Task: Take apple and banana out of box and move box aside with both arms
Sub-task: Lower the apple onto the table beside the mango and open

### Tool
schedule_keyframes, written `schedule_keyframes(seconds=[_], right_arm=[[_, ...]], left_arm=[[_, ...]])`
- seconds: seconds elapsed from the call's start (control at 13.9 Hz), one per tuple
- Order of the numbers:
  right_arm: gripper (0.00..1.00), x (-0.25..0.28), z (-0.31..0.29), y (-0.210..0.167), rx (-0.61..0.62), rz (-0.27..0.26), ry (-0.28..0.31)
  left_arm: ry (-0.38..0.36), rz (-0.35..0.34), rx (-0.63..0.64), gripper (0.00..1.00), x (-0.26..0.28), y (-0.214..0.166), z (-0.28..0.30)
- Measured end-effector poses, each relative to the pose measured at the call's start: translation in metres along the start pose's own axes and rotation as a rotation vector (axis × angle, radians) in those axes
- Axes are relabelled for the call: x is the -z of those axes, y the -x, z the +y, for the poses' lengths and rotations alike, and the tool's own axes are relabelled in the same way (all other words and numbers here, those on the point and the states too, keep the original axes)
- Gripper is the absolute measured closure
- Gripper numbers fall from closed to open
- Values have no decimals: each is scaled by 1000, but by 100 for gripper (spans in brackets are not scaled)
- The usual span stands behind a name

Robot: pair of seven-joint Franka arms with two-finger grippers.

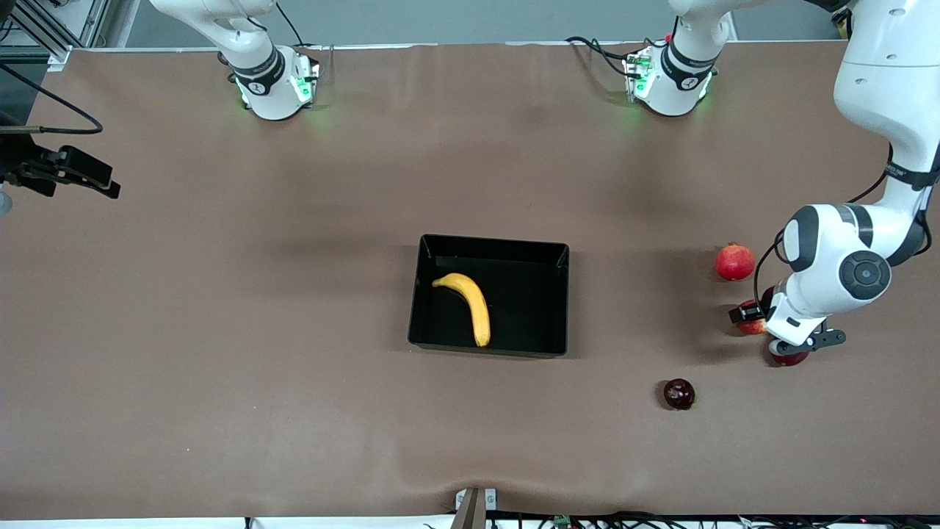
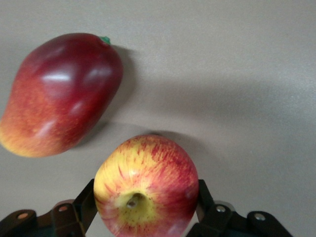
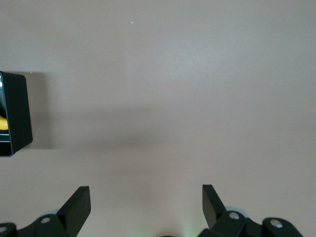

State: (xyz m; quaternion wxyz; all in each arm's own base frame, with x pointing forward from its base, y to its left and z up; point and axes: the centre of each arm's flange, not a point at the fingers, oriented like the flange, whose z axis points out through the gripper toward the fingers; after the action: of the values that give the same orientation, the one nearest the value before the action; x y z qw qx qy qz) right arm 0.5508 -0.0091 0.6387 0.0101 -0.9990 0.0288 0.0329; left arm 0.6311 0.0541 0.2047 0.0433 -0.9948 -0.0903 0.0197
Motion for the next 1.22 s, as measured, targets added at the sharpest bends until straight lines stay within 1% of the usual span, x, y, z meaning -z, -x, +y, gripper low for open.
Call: schedule_keyframes(seconds=[0.14,0.5,0.72,1.01,1.22], right_arm=[[0,0,0,0,0,0,0],[0,0,0,0,0,0,0],[0,0,0,0,0,0,0],[0,0,0,0,0,0,0],[0,0,0,0,0,0,0]], left_arm=[[3,8,2,19,0,-1,5],[4,18,9,19,3,3,43],[4,20,12,19,2,2,42],[-11,44,0,19,4,-4,36],[-11,49,-1,19,1,-5,35]])
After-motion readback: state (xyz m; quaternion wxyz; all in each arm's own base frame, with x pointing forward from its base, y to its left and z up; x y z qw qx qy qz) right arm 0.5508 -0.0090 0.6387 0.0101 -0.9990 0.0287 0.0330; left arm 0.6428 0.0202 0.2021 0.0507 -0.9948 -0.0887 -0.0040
